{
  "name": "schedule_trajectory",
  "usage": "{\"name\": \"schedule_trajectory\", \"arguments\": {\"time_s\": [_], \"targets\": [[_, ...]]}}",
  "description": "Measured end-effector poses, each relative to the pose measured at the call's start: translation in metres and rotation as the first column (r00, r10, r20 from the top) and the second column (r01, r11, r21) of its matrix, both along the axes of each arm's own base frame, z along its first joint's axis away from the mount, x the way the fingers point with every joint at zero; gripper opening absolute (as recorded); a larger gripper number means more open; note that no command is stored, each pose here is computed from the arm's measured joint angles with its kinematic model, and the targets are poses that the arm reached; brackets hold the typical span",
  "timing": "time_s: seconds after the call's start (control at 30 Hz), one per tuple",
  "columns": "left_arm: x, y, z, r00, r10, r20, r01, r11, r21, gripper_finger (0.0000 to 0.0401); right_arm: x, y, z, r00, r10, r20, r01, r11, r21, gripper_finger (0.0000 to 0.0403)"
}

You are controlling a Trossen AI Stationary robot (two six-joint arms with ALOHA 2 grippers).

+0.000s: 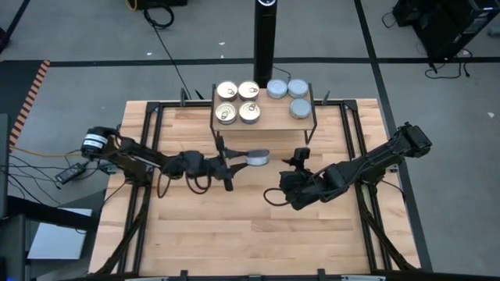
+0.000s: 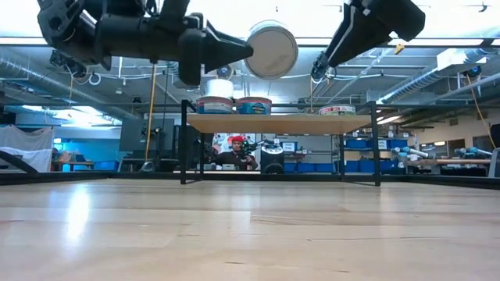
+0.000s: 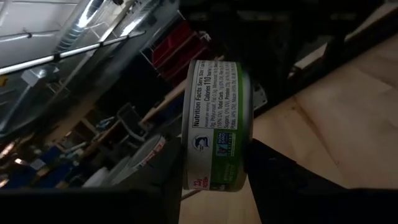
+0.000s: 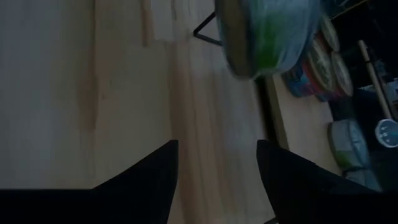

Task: Stack canned seafood by type on shelf
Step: Put the green tuna can on the shelf aligned with the other green tuna can

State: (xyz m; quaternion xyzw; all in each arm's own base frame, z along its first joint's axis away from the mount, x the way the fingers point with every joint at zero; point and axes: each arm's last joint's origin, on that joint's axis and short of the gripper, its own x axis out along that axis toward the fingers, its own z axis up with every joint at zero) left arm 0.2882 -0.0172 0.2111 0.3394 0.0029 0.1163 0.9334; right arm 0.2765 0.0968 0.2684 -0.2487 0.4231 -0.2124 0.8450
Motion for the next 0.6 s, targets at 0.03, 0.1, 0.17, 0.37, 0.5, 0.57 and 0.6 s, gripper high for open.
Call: {"name": "schedule_trajectory", "arguments": {"time_s": [0.03, 0.1, 0.17, 0.37, 0.5, 0.57, 0.6], "targets": [[-0.002, 0.003, -0.001, 1.000, -0.008, 0.008, 0.008, 1.000, -0.013, 0.0150, -0.001, 0.000, -0.002, 1.000, -0.002, -0.005, 0.002, 1.000, 0.002, 0.0227], [-0.004, 0.008, -0.002, 0.999, -0.020, 0.024, 0.021, 0.999, -0.040, 0.0150, -0.002, -0.001, -0.005, 1.000, -0.010, -0.007, 0.010, 1.000, 0.011, 0.0227], [-0.006, 0.012, -0.005, 0.999, -0.038, 0.030, 0.040, 0.997, -0.060, 0.0150, -0.003, -0.002, -0.010, 1.000, -0.016, -0.016, 0.016, 1.000, 0.020, 0.0227], [-0.006, 0.015, -0.005, 0.993, -0.105, 0.046, 0.109, 0.989, -0.100, 0.0150, -0.005, -0.011, -0.029, 0.998, -0.051, -0.035, 0.052, 0.998, 0.033, 0.0229], [-0.006, 0.016, -0.005, 0.993, -0.108, 0.047, 0.113, 0.988, -0.104, 0.0150, -0.005, -0.017, -0.040, 0.997, -0.062, -0.048, 0.066, 0.995, 0.071, 0.0229], [-0.006, 0.016, -0.004, 0.993, -0.109, 0.048, 0.113, 0.988, -0.104, 0.0150, -0.004, -0.019, -0.043, 0.997, -0.065, -0.035, 0.068, 0.994, 0.086, 0.0229], [-0.006, 0.016, -0.004, 0.993, -0.109, 0.050, 0.114, 0.988, -0.104, 0.0150, -0.003, -0.018, -0.045, 0.998, -0.063, -0.027, 0.065, 0.993, 0.098, 0.0229]]}}
